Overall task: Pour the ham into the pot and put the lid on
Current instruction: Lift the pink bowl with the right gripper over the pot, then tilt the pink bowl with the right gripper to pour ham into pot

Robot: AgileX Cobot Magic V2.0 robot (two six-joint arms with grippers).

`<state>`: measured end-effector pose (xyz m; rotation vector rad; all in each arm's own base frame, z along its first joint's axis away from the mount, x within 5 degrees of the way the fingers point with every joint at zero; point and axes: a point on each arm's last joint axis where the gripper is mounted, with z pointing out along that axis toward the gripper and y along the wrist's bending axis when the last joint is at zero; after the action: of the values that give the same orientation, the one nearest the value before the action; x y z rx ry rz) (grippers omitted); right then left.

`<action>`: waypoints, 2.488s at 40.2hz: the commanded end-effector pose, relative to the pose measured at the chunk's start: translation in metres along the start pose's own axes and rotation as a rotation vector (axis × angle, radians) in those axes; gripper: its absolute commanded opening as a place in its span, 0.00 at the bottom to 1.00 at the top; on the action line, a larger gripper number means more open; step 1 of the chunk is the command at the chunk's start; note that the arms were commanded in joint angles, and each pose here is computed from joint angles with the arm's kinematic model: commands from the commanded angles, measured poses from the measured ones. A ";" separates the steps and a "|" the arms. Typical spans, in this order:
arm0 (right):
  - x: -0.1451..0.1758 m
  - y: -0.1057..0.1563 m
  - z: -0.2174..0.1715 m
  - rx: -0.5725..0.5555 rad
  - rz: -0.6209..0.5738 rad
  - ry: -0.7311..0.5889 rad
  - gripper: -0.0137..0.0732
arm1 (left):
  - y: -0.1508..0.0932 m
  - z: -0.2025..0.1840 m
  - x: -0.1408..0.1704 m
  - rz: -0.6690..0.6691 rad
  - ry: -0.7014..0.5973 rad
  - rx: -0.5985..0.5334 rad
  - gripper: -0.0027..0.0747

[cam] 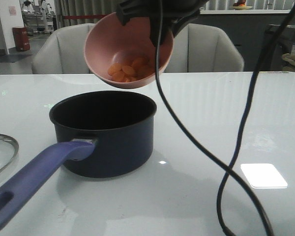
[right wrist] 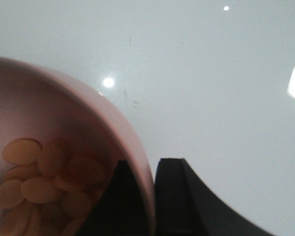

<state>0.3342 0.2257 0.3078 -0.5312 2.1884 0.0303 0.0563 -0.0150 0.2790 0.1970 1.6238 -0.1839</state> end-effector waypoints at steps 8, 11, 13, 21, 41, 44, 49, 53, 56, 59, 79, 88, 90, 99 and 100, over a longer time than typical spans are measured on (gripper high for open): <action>-0.036 0.001 -0.020 0.064 -0.077 -0.315 0.32 | 0.000 -0.001 -0.015 -0.002 -0.095 -0.001 0.87; -0.037 0.004 -0.021 0.072 -0.101 -0.356 0.32 | 0.000 -0.001 -0.015 -0.002 -0.095 -0.001 0.87; -0.034 0.008 -0.020 0.074 -0.131 -0.377 0.32 | 0.000 -0.001 -0.015 -0.002 -0.095 -0.001 0.87; -0.022 0.022 -0.016 0.099 -0.169 -0.473 0.32 | 0.000 -0.001 -0.015 -0.002 -0.095 -0.001 0.87; -0.003 0.023 -0.016 0.186 -0.090 -0.495 0.32 | 0.000 -0.001 -0.015 -0.002 -0.093 -0.001 0.87; -0.007 0.030 -0.027 0.159 -0.100 -0.518 0.32 | 0.000 -0.001 -0.015 -0.002 -0.093 -0.001 0.87; -0.011 0.032 -0.038 0.142 -0.093 -0.542 0.32 | 0.000 -0.001 -0.015 -0.002 -0.093 -0.001 0.87; -0.011 0.031 -0.039 0.144 -0.086 -0.546 0.32 | 0.000 -0.001 -0.015 -0.002 -0.093 -0.001 0.87; -0.011 0.031 -0.039 0.145 -0.086 -0.546 0.32 | 0.000 -0.001 -0.015 -0.002 -0.093 -0.001 0.87; -0.011 0.031 -0.039 0.145 -0.086 -0.546 0.32 | 0.000 -0.001 -0.015 -0.002 -0.093 -0.001 0.87; -0.011 0.027 -0.036 0.124 -0.036 -0.520 0.32 | 0.000 -0.001 -0.015 -0.002 -0.093 -0.001 0.87; -0.013 0.020 -0.033 0.094 -0.052 -0.439 0.32 | 0.000 -0.001 -0.015 -0.002 -0.093 -0.001 0.87; -0.012 0.019 -0.032 0.087 -0.070 -0.419 0.32 | 0.000 -0.001 -0.015 -0.002 -0.093 -0.001 0.87; -0.014 0.015 -0.031 -0.016 -0.091 -0.364 0.32 | 0.000 -0.001 -0.015 -0.002 -0.093 -0.001 0.87; -0.014 0.014 -0.031 -0.031 -0.095 -0.361 0.32 | 0.000 -0.001 -0.015 -0.002 -0.093 -0.001 0.87</action>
<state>0.3181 0.2448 0.2963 -0.5743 1.9030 0.0394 0.0563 -0.0150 0.2790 0.1970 1.6238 -0.1839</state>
